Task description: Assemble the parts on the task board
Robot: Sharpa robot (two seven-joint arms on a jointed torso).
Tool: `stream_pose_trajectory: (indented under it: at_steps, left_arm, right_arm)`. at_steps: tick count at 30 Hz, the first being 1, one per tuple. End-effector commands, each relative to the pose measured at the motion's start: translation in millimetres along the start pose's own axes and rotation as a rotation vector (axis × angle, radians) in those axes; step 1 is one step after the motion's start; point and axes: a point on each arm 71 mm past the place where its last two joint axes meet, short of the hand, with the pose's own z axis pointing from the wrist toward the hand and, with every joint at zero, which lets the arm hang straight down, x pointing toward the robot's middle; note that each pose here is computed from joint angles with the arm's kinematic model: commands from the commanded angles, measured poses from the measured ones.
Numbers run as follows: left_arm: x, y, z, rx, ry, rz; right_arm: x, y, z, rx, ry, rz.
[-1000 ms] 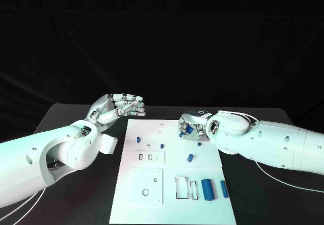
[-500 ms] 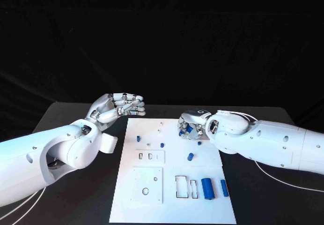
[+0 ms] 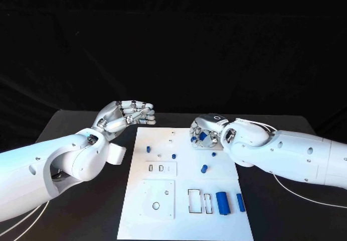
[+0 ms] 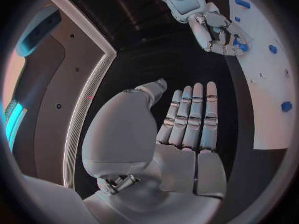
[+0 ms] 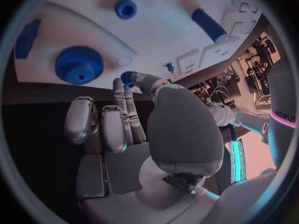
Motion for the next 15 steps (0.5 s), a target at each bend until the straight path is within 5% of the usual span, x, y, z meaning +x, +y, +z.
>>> stream_pose_trajectory:
  at_steps: [1, 15]
  left_arm:
    - [1.6, -1.1, 1.0, 0.007, 0.018, -0.005]
    - [2.8, -0.5, 2.2, 0.006, 0.021, -0.007]
  right_arm:
    - [-8.1, 3, 2.8, 0.020, -0.085, -0.001]
    - [-10.0, 22, 34.2, 0.009, -0.135, -0.004]
